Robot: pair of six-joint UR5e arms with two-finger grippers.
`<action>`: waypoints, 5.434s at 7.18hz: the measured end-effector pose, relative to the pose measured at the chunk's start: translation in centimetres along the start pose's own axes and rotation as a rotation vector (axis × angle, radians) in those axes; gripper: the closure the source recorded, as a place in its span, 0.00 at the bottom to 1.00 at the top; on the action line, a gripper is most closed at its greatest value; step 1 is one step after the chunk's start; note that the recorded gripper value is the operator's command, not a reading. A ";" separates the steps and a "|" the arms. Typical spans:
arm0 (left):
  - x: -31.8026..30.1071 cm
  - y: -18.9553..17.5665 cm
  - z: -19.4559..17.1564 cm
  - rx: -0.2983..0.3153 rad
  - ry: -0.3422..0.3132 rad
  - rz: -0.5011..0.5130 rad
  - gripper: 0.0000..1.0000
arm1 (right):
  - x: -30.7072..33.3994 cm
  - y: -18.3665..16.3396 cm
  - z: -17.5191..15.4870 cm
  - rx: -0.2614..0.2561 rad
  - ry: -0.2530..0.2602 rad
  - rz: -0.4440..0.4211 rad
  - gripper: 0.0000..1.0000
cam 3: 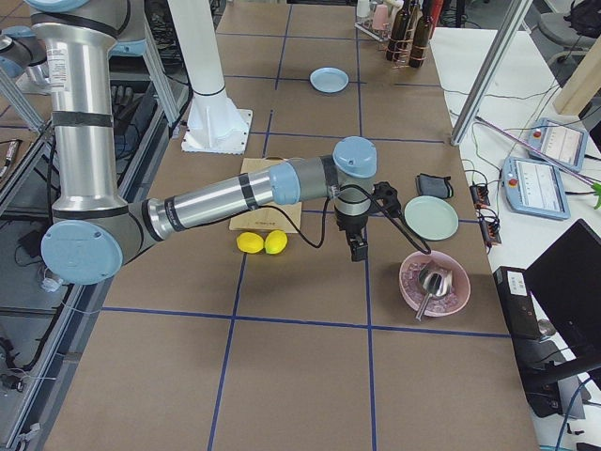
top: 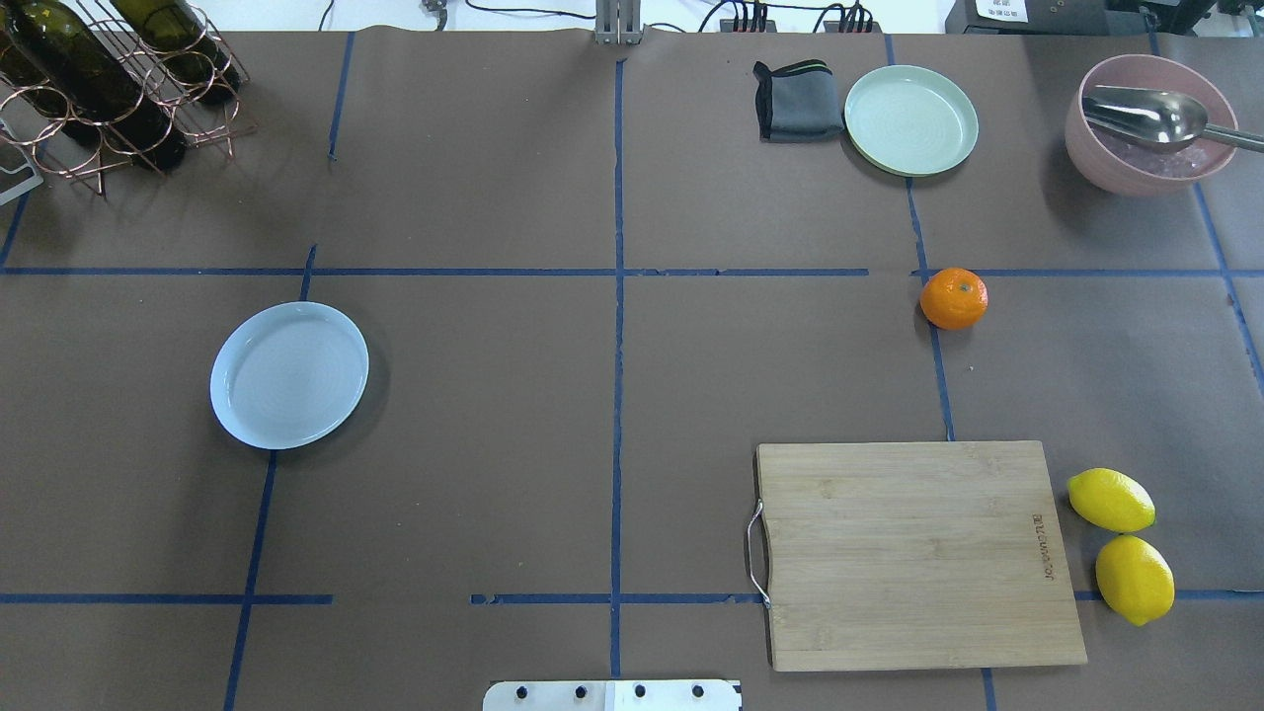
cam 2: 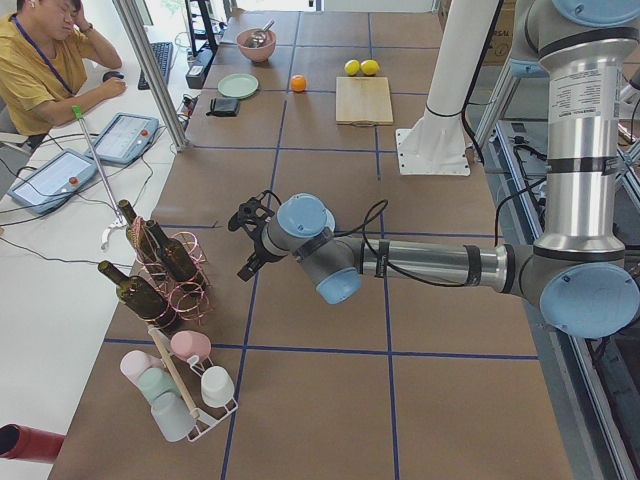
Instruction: Pick orange to plate
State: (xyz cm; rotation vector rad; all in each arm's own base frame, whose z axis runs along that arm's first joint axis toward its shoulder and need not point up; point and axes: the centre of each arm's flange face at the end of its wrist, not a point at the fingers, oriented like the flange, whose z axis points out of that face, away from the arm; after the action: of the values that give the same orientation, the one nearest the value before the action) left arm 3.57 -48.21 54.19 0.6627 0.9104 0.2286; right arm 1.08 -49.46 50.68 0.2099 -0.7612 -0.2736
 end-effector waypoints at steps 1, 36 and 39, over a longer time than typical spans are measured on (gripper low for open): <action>2.0 0.4 2.6 -0.006 -0.011 -0.081 0.00 | 0.0 0.1 0.1 -0.002 -0.005 0.002 0.00; 42.9 -14.0 23.1 -0.101 0.005 -0.253 0.00 | 0.8 1.1 0.8 -0.020 -0.006 0.024 0.00; 20.6 -14.4 12.3 -0.195 -0.071 0.093 0.00 | 0.7 1.0 0.7 -0.016 -0.006 0.021 0.00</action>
State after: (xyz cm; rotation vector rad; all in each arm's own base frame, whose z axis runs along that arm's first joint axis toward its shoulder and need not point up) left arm 24.53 -55.47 37.16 0.5298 0.7785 0.3696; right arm 1.28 -48.80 51.93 0.1856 -0.7664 -0.2605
